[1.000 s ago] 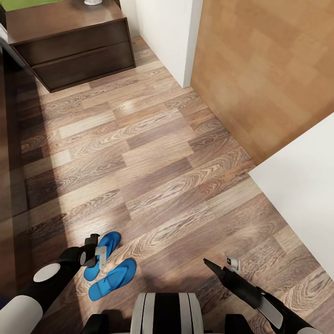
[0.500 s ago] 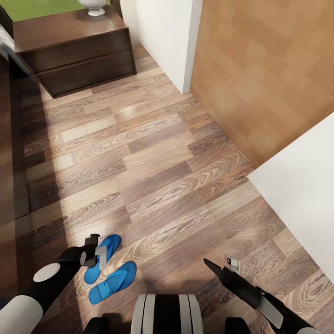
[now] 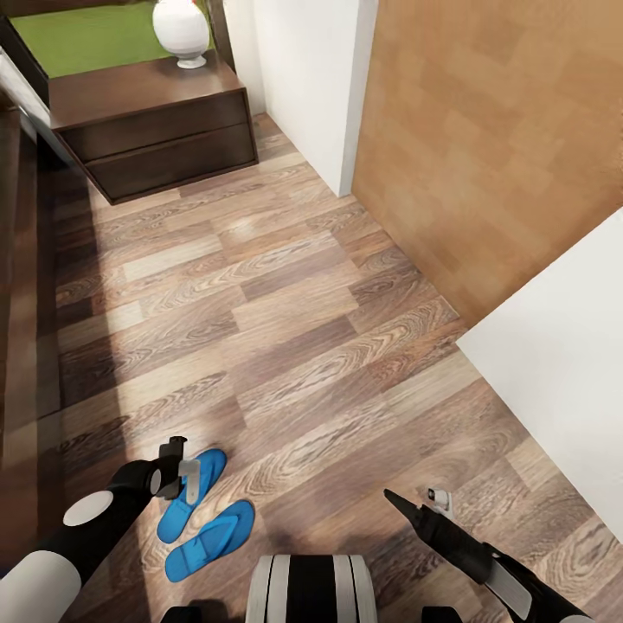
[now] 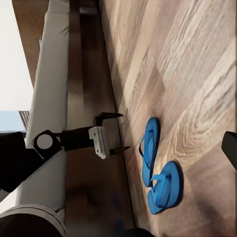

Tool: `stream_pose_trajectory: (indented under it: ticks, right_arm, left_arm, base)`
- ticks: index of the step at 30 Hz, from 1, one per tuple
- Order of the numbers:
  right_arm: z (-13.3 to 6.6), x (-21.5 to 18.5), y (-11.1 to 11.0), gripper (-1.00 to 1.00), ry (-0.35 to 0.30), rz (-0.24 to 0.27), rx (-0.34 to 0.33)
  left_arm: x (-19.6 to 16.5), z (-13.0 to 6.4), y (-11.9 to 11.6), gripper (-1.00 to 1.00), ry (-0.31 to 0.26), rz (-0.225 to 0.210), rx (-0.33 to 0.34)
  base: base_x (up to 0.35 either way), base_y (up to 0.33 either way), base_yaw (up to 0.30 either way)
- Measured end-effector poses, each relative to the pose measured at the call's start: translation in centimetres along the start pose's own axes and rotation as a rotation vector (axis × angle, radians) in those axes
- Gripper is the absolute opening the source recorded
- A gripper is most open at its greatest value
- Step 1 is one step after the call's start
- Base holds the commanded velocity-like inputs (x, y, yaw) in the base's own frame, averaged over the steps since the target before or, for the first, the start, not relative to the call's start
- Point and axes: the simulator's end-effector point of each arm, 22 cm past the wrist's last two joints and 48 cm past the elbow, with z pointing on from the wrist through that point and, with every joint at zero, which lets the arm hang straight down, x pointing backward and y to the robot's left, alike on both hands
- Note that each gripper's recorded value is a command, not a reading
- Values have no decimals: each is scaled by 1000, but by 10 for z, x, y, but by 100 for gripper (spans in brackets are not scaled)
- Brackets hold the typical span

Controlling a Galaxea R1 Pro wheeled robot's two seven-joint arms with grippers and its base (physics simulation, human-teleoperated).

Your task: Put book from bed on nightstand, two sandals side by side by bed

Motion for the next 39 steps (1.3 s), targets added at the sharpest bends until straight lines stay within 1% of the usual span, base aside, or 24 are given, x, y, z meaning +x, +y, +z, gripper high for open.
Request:
stream_pose_trajectory:
  ticks: [13,19,20,22,28,39]
  right_arm:
    - [-13,-7,3,100,-5,-8,35]
    - [-16,-10,8,100,-4,23,39]
    - [-17,-10,8,100,-2,41,43]
    - [-17,-12,9,100,-3,44,45]
    - [-17,-18,17,100,-7,35,41]
    - [-15,-28,34,100,-16,3,21]
  left_arm:
    - [-1,-22,25,100,-7,-9,-56]
    - [-3,-32,36,100,-12,-14,-80]
    - [-6,-33,37,100,-19,-18,-83]
    - [-10,-37,40,100,-26,-22,-90]
    - [-17,-47,50,100,-40,-31,-113]
    - [-20,-67,67,100,-50,-37,-155]
  base:
    - [0,0,0]
    - [0,0,0]
    - [0,0,0]
    - [0,0,0]
    - [0,0,0]
    - [0,0,0]
